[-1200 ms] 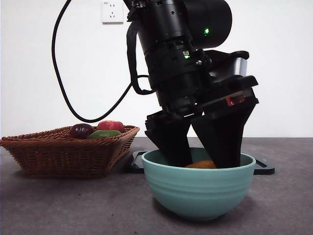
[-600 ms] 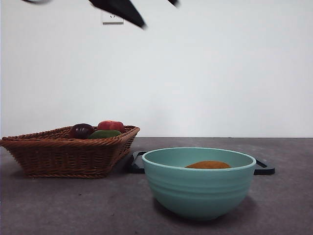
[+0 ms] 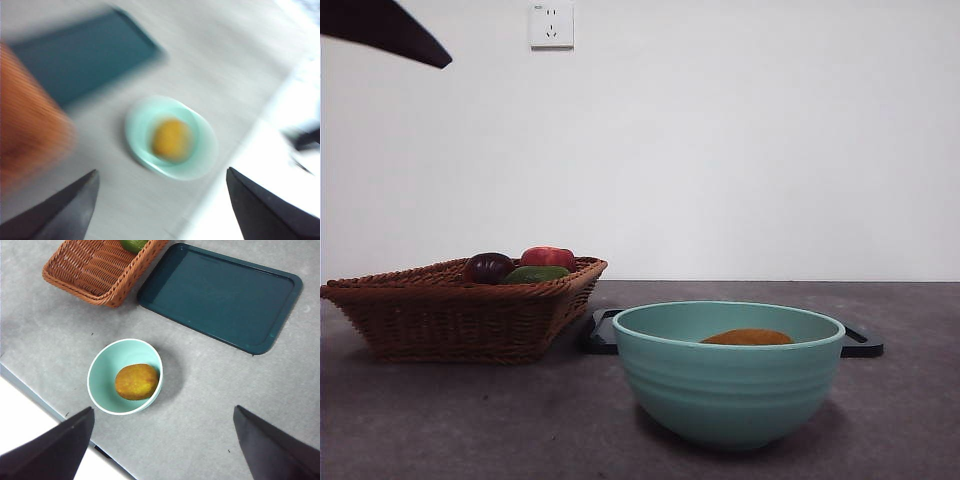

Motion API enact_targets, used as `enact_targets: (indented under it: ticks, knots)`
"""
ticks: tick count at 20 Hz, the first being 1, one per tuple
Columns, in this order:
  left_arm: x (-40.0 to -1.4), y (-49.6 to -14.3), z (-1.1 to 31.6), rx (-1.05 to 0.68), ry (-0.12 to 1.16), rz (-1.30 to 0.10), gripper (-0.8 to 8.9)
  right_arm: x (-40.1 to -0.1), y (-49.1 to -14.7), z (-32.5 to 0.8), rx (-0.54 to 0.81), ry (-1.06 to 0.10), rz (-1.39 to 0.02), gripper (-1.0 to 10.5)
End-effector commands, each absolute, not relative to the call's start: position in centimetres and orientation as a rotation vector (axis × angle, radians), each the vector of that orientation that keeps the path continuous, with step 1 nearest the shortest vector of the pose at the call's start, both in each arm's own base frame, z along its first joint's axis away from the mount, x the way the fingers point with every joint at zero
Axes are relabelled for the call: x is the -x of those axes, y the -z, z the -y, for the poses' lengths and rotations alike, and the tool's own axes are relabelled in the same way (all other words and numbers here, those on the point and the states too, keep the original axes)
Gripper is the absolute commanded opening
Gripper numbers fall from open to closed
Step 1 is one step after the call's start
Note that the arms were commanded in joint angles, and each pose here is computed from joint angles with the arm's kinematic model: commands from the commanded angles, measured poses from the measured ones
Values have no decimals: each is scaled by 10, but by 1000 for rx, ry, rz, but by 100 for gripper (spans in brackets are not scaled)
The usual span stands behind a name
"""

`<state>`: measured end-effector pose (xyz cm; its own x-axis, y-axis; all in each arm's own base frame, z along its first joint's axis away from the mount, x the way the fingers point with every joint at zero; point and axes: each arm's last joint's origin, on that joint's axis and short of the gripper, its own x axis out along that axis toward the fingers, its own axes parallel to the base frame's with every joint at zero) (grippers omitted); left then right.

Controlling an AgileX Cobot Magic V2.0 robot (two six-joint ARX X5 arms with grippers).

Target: Pick up the wifruite, put it on the bowl, pick up the plate, put it on desk

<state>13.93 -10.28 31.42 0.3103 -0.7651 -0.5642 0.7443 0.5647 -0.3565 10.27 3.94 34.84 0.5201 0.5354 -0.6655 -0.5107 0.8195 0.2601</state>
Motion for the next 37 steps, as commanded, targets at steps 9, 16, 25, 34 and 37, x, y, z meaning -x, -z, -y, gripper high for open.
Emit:
enact_targets:
  ticks: [9, 16, 25, 34, 37]
  knots:
    - [-130, -303, 109, 53, 1124, -827, 401, -118, -342, -45, -78, -613, -915, 429]
    - [-130, -303, 109, 53, 1124, -827, 401, -144, -278, -72, -126, -641, -1047, 419]
    - [-130, -303, 110, 53, 1126, -820, 401, -177, -217, -117, -66, -640, -1084, 298]
    - [-130, -303, 110, 53, 1126, -820, 401, -200, -184, -143, -8, -625, -1096, 107]
    - [-130, -303, 110, 52, 1126, -819, 401, -201, -185, -144, -9, -627, -1083, 8]
